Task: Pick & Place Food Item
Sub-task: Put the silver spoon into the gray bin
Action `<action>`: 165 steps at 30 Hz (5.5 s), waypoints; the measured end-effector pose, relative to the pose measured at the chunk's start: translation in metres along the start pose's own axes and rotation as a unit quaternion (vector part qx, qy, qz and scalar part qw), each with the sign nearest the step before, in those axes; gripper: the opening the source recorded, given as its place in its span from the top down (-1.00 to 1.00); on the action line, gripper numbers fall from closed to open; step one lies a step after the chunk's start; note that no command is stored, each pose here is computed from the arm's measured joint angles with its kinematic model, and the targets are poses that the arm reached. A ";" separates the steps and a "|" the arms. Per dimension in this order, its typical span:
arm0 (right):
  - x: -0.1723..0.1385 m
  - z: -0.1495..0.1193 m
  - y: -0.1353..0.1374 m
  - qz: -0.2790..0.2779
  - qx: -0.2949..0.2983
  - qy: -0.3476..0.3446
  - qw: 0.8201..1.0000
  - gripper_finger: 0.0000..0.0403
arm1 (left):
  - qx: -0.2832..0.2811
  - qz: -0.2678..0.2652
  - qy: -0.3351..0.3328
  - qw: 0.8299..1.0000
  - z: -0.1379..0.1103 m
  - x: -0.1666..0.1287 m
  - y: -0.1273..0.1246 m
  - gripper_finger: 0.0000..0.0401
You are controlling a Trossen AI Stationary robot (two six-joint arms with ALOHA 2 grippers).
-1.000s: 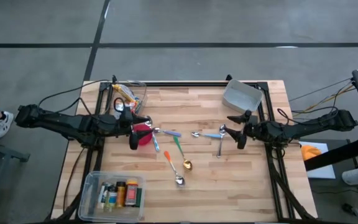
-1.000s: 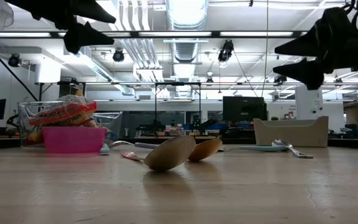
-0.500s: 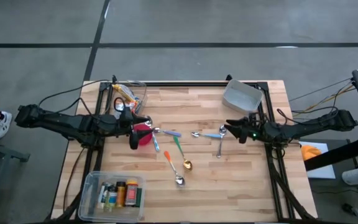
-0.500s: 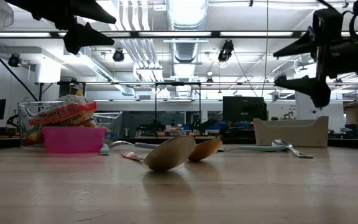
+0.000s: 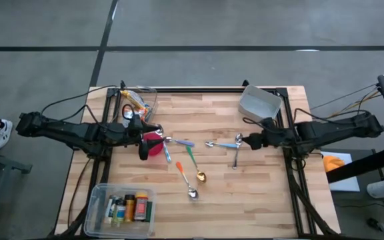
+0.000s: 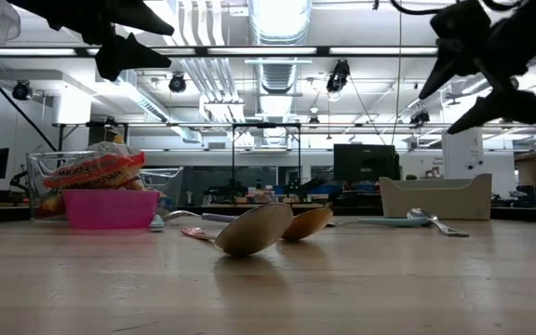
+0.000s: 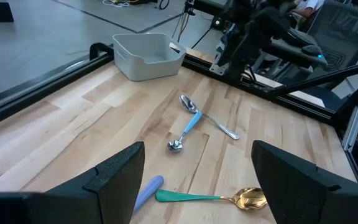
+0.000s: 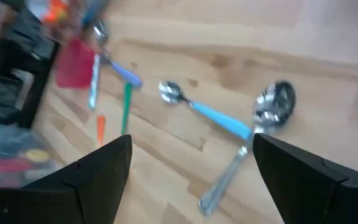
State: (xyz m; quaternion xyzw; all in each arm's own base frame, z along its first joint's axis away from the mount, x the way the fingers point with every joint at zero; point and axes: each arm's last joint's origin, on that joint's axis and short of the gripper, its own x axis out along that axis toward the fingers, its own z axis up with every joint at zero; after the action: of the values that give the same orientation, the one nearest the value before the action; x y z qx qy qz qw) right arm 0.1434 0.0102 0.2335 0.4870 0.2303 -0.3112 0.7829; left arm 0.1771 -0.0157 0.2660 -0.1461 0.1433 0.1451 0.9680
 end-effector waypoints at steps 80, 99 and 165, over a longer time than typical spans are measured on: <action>0.138 -0.023 0.010 -0.347 0.084 0.128 0.925 0.57 | 0.001 0.000 0.002 1.000 0.000 0.000 0.000 -0.49; 0.131 -0.018 0.015 -0.328 0.068 0.117 0.935 0.89 | 0.001 0.000 0.002 1.000 0.000 0.000 0.000 -0.49; 0.037 0.182 -0.021 -0.400 -0.118 -0.037 0.908 0.89 | 0.034 0.032 0.078 0.996 -0.016 -0.001 0.007 -0.49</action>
State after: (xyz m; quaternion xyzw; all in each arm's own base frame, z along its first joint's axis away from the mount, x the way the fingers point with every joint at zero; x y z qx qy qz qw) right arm 0.1652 -0.1711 0.2722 0.2464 0.4117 -0.5869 0.6522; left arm 0.1698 -0.0147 0.2502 -0.1195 0.2283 0.1593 0.9530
